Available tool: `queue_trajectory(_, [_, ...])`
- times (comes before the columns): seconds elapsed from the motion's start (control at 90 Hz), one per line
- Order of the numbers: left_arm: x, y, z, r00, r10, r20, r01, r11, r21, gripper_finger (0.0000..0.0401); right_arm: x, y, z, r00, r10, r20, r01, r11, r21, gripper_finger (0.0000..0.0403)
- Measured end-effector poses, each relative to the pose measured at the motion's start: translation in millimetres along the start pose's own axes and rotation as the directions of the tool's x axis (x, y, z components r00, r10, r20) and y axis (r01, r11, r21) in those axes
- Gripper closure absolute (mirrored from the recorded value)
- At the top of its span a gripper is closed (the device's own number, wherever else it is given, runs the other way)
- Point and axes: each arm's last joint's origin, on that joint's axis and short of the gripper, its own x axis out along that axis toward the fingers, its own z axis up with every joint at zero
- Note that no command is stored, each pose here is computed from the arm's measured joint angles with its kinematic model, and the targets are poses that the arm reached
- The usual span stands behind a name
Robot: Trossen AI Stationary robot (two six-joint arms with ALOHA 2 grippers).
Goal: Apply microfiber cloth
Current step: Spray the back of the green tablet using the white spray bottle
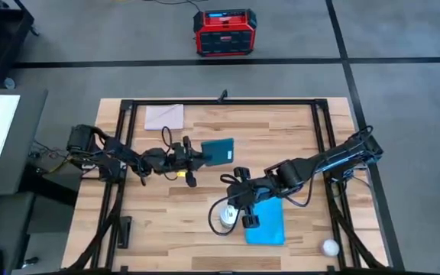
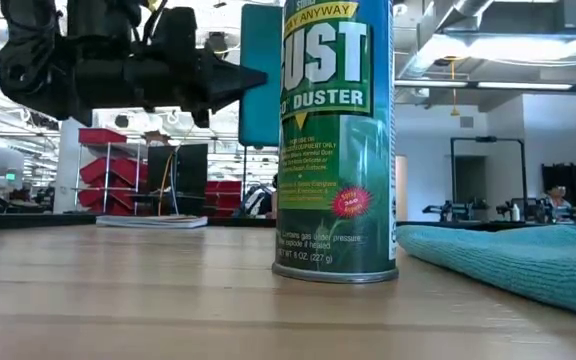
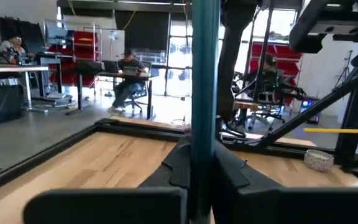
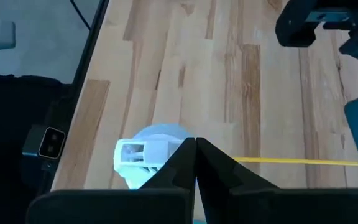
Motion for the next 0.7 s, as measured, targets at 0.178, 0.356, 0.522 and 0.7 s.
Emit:
queue_trajectory(0.178, [-1, -4, 0, 1.000, -0.010, 0.002, 0.010, 1.000, 0.005, 0.0398, 0, -1, 0, 1.000, -0.003, -0.001, 0.003, 1.000, 0.002, 0.0403])
queue_trajectory(0.356, [-1, -4, 0, 1.000, -0.004, 0.006, 0.004, 1.000, 0.002, 0.0398, 7, -2, -1, 1.000, -0.008, -0.014, 0.008, 1.000, 0.003, 0.0403])
queue_trajectory(0.522, [-1, -4, 1, 1.000, -0.005, 0.007, 0.005, 1.000, 0.003, 0.0398, 20, -2, -2, 0.999, 0.004, -0.042, -0.004, 1.000, 0.006, 0.0403])
queue_trajectory(0.7, [-1, -5, 0, 1.000, -0.003, 0.006, 0.003, 1.000, 0.004, 0.0398, 23, -4, -1, 0.999, 0.011, -0.052, -0.011, 1.000, 0.010, 0.0403])
